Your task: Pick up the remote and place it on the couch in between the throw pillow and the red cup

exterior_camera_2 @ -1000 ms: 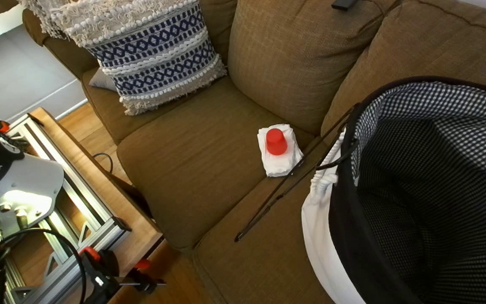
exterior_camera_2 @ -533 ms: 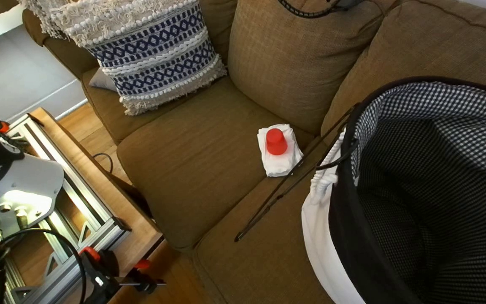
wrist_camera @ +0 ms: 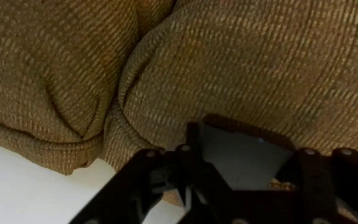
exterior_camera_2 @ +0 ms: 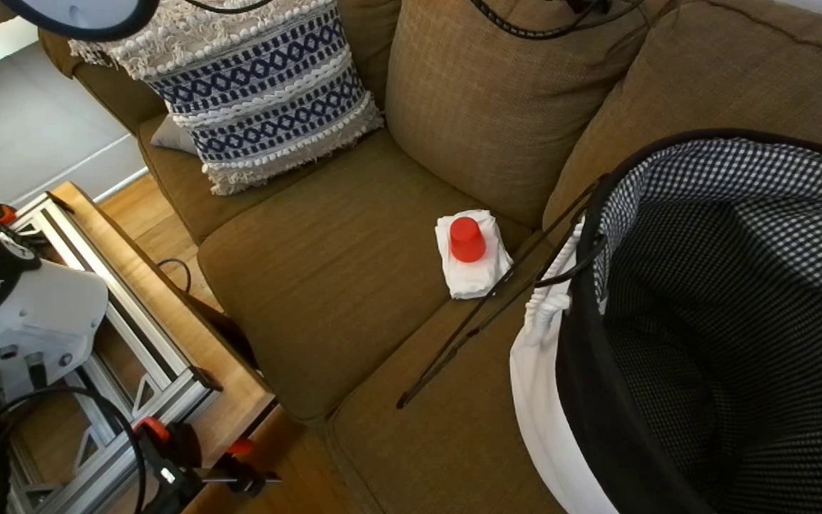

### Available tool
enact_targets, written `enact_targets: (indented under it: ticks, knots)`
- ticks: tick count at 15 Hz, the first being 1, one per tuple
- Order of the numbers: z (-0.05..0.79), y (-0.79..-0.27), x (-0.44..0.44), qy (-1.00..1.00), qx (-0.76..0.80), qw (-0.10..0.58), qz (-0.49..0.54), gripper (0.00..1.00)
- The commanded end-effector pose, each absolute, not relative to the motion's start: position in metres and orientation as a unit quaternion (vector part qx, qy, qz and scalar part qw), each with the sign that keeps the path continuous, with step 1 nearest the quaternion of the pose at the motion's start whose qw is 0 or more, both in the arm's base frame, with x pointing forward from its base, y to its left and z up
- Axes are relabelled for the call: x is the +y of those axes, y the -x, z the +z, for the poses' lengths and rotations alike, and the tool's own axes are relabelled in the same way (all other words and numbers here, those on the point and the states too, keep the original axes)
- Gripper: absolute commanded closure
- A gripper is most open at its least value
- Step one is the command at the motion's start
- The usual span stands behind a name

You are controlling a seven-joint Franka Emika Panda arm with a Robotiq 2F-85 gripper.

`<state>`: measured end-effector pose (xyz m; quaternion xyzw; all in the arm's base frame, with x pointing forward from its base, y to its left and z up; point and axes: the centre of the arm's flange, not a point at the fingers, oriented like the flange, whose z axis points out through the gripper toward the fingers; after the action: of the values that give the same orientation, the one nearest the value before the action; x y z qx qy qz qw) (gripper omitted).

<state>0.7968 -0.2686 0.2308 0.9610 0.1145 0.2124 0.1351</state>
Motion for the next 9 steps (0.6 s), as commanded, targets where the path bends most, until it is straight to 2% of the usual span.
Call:
enact_targets:
  ticks: [1,3,5,9]
  knots:
    - [0.246,-0.809,-0.262,-0.955,0.163,0.114,0.219,0.85]
    - [0.263,-0.79,-0.245,-0.959,0.187,0.088,0.194,0.99]
    - [0.276,-0.764,-0.233,-0.965,0.198,0.075,0.154,0.96]
    - [0.286,-0.72,-0.221,-0.979,0.177,0.053,0.08,1.0]
